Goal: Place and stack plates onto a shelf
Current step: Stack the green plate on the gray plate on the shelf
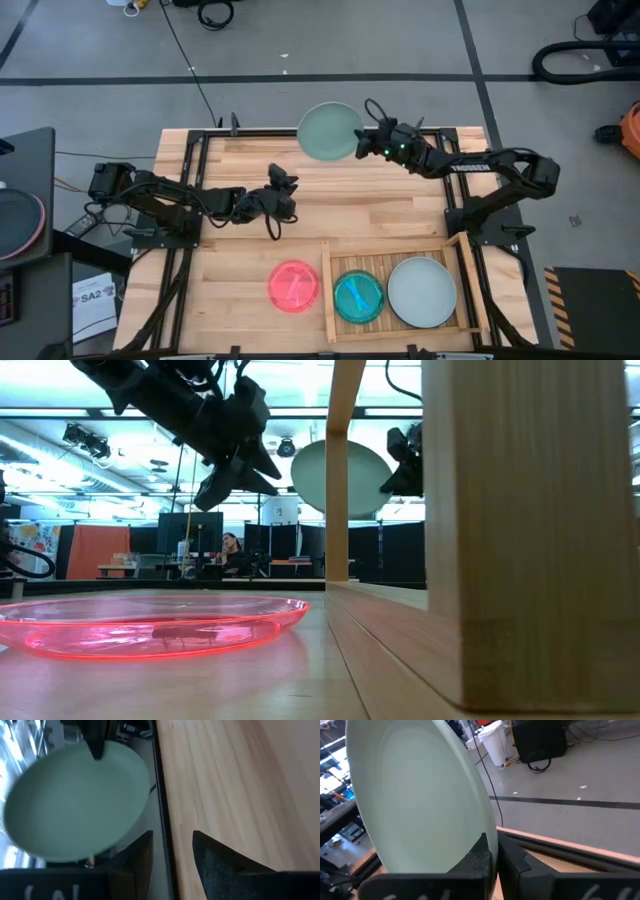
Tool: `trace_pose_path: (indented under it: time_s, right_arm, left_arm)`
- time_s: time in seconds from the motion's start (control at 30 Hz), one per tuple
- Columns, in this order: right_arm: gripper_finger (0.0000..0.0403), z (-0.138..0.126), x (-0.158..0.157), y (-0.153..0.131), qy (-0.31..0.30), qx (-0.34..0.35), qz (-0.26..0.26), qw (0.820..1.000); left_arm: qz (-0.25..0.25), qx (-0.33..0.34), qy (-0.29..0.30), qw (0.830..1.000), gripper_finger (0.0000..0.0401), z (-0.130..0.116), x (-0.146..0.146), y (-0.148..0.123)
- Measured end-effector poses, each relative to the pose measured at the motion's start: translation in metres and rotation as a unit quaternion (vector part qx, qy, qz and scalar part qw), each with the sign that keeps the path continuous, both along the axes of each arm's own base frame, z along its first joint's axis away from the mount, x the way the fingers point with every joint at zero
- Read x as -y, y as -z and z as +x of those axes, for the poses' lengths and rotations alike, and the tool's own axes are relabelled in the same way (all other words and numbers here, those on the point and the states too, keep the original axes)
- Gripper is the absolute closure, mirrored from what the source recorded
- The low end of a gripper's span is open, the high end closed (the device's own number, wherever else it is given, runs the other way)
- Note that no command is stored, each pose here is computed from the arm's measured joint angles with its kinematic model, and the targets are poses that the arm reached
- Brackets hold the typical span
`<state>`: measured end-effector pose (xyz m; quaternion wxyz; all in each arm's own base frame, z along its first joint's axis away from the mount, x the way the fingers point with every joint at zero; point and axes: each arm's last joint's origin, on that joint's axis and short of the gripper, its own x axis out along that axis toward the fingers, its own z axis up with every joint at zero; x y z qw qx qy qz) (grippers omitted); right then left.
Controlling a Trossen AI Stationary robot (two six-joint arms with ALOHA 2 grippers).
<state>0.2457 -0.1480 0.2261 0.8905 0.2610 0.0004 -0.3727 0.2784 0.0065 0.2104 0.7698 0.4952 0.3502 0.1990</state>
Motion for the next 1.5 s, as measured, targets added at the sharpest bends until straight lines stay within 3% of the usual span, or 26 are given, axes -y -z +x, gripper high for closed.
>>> trace_pose_path:
  time_s: [0.3,0.47,0.63,0.9,1.1,1.37,1.5]
  right_arm:
    - [0.0382,-0.03,-0.002,-0.027,-0.015,-0.026,-0.023,0.999]
    - [0.0382,-0.054,-0.014,-0.042,-0.031,-0.05,-0.016,0.998]
    - [0.0382,-0.081,-0.033,-0.05,-0.042,-0.075,0.019,0.996]
    - [0.0382,-0.108,-0.06,-0.054,-0.145,-0.052,0.12,0.981]
    - [0.0382,-0.115,-0.075,-0.044,-0.251,-0.082,0.205,0.943]
    - [0.0379,-0.12,-0.109,-0.028,-0.376,-0.151,0.346,0.846]
    - [0.038,-0.119,-0.126,-0.024,-0.39,-0.185,0.384,0.816]
  left_arm:
    - [-0.083,0.078,-0.042,0.993,0.0257,0.0,0.0,0.0]
    - [-0.139,0.132,-0.07,0.979,0.0257,0.0,0.0,0.0]
    - [-0.187,0.179,-0.095,0.961,0.0257,0.0,0.0,0.0]
    - [-0.244,0.234,-0.124,0.933,0.0257,0.0,0.0,0.0]
    - [-0.254,0.244,-0.129,0.927,0.0257,0.0,0.0,0.0]
    - [-0.254,0.243,-0.129,0.927,0.0257,0.0,0.0,0.001]
    - [-0.253,0.243,-0.129,0.927,0.0257,0.0,0.0,0.001]
